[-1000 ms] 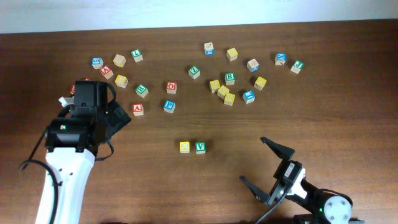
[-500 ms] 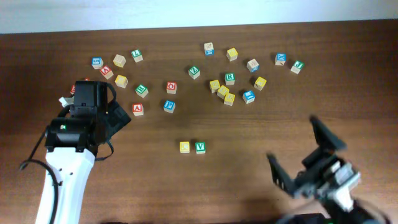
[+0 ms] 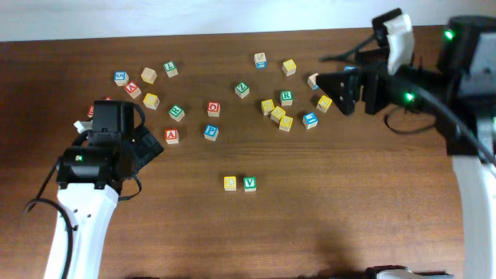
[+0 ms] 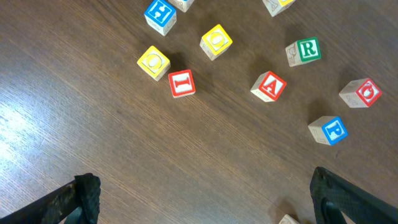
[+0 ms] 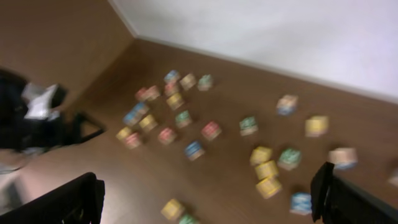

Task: Spell out CVPR
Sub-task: 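Reach the right gripper to the blue P block and grasp it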

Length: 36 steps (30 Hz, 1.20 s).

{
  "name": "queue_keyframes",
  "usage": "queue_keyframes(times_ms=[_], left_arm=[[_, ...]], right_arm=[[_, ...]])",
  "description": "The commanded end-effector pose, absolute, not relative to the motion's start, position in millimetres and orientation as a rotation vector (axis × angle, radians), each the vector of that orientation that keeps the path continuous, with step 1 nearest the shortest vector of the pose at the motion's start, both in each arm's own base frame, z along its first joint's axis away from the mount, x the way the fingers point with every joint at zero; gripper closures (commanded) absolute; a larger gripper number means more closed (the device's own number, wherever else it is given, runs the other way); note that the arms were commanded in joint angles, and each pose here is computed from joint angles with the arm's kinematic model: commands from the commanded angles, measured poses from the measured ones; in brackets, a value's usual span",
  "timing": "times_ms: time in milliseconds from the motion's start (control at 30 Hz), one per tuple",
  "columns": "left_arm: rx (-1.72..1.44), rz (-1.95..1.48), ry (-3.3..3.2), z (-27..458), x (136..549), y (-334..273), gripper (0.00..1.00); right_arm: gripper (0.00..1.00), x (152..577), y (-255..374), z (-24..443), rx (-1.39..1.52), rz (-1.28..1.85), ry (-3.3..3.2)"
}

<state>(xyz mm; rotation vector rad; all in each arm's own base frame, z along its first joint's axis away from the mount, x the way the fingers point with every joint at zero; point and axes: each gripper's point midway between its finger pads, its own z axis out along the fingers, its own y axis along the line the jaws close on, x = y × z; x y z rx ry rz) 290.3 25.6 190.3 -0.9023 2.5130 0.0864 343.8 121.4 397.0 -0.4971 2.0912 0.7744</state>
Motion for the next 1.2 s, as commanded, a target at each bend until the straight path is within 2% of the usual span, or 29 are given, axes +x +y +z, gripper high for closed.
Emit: queue_keyframes(times_ms=[0, 33, 133, 200, 267, 367, 567, 800, 867, 1000, 1067, 1167], left_arm=[[-0.893, 0.086, 2.516, 191, 291, 26, 0.01], [-0.893, 0.086, 2.516, 191, 291, 26, 0.01], [-0.893, 0.086, 2.516, 191, 291, 26, 0.01], [-0.893, 0.086, 2.516, 191, 291, 26, 0.01], [-0.893, 0.086, 2.516, 191, 291, 26, 0.01], [-0.893, 0.086, 2.516, 191, 291, 26, 0.01], [-0.893, 0.086, 2.516, 191, 291, 26, 0.01], [-0.893, 0.086, 2.516, 191, 291, 26, 0.01], [-0.893, 0.087, 2.517, 191, 290, 26, 0.01], [-0.893, 0.087, 2.517, 191, 290, 26, 0.01], [-0.893, 0.087, 2.518, 191, 290, 26, 0.01], [-0.893, 0.087, 2.518, 191, 290, 26, 0.01]], right_arm=[[0.02, 339, 146, 389, -0.567, 1.056, 2.100], [0.02, 336, 152, 380, -0.555, 1.164, 2.135], [0.02, 349, 156, 359, -0.533, 1.225, 2.192], [0.02, 363, 153, 333, -0.427, 1.095, 2.332], [0.02, 378, 137, 302, -0.236, 0.785, 2.499], [0.02, 383, 139, 289, -0.124, 0.568, 2.559], [0.02, 382, 139, 255, -0.073, 0.527, 2.694], [0.02, 384, 162, 244, -0.144, 0.549, 2.700], [0.01, 392, 160, 227, -0.017, 0.482, 2.742], [0.08, 408, 157, 187, 0.174, 0.418, 2.825], [0.18, 416, 159, 159, 0.270, 0.406, 2.876], [0.18, 426, 163, 141, 0.267, 0.403, 2.884]])
